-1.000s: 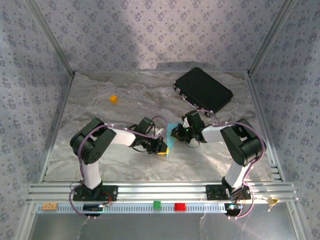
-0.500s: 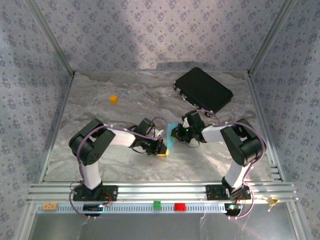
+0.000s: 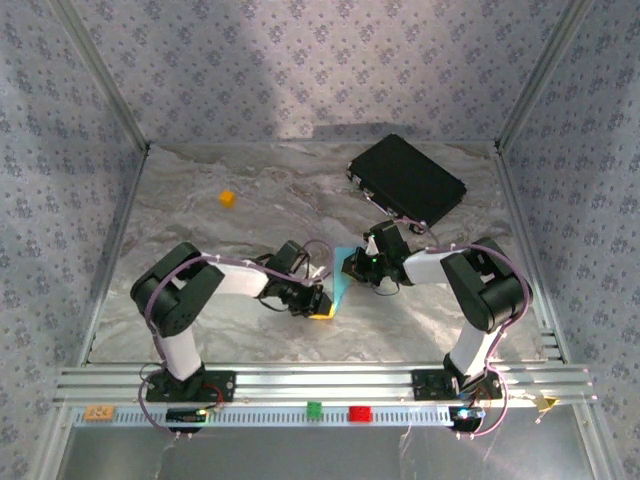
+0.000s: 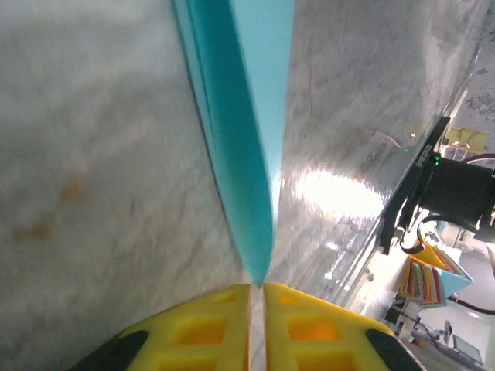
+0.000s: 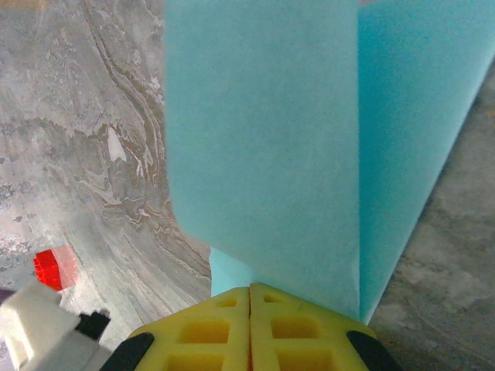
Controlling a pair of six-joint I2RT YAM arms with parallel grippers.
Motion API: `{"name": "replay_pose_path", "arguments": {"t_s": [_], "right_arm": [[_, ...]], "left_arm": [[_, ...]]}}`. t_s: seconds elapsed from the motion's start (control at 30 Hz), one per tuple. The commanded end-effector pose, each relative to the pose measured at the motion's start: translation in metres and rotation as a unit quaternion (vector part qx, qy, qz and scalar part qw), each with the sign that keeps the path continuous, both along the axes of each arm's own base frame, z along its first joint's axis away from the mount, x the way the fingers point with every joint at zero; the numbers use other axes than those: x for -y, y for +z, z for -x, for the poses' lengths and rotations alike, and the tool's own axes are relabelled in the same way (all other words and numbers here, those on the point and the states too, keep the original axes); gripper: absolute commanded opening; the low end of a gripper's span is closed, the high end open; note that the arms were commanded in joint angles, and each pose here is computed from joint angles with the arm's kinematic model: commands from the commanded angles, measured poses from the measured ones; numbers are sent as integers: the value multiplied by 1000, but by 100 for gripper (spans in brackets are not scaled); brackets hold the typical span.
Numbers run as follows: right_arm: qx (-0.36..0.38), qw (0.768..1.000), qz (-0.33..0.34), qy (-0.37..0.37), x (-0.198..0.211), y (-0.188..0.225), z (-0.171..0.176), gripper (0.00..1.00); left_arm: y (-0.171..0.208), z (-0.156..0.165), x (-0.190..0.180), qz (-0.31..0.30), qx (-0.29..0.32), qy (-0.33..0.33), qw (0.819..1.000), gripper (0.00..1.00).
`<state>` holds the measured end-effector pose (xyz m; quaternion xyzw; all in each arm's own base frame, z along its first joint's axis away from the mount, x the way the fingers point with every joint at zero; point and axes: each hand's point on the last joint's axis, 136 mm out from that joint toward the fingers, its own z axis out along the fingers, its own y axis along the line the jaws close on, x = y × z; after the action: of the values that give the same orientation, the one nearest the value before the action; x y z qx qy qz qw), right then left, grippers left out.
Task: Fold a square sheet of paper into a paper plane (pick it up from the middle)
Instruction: Fold the wing for the fifth time at the center of the table.
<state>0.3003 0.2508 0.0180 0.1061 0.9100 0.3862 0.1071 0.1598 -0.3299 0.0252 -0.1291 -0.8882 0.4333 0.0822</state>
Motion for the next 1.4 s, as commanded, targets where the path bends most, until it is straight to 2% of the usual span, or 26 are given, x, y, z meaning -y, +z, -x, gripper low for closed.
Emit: {"name": "replay_pose_path", "arguments": {"t_s": [0.0,0.2,0.43,0.67,0.87,1.1,1.37], "right_arm": [[-60,994,85,-21,31,-45,24,8],[-60,994,84,-22,31,-45,23,8],[-60,994,84,-22,31,-45,23,8],[-61,994,83,-20,30,-45,24,8],[-61,994,82,-21,31,-44,24,8],[-63,994,83,-21,31,-45,24,8],[-65,994,86,-22,32,-47,25,8]], "left_arm": [[21,2,-4,-2,19,7,1000,14],[62,-25,-1,29,79,46,995,15],[80,-58,29,76,81,54,992,9],[59,-76,51,85,58,56,993,7],[41,-79,54,72,49,52,995,7],[15,-68,45,48,27,46,997,7],[-13,-41,35,14,5,30,999,7]]}}
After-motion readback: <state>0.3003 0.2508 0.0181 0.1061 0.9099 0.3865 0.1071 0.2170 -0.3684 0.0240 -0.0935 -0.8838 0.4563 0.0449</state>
